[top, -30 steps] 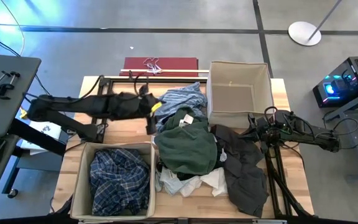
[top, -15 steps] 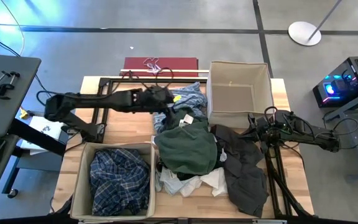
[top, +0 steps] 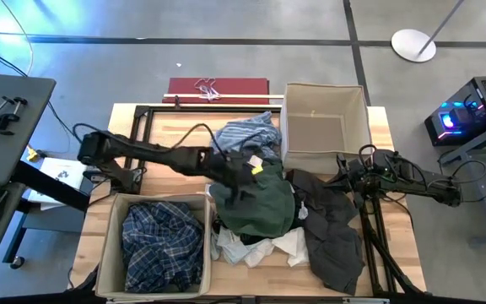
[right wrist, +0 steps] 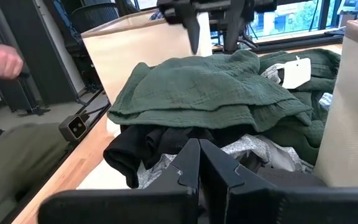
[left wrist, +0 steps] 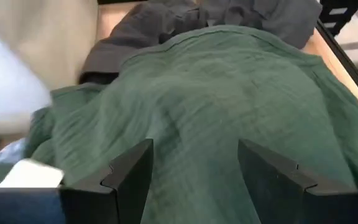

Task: Sort clothes
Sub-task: Put the green shirt into the bottom laundry organizer

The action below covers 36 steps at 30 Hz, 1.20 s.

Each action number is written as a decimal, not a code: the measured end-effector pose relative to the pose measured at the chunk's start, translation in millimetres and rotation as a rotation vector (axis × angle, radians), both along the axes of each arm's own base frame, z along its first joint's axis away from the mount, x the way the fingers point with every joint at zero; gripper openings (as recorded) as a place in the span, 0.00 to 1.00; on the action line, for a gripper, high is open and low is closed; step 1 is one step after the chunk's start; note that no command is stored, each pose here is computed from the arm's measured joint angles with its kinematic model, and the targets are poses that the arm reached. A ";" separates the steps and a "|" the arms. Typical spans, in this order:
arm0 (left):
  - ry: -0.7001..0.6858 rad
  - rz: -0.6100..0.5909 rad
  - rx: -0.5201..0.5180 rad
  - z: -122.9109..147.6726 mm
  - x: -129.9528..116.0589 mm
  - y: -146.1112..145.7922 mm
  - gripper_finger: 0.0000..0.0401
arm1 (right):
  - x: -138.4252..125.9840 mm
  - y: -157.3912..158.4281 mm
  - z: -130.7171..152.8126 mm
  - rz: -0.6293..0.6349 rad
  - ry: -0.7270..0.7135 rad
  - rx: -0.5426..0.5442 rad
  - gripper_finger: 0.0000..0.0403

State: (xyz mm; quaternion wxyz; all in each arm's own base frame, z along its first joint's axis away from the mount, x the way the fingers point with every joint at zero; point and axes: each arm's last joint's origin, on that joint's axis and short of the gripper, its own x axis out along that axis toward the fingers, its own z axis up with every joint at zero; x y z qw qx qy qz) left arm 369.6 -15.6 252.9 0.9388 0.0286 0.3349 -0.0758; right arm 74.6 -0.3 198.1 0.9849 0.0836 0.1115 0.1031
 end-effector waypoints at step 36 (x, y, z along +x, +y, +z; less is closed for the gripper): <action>-0.748 0.018 0.132 231.9 -88.6 -32.7 0.00 | 0.0 0.0 0.0 -0.001 0.001 0.000 0.00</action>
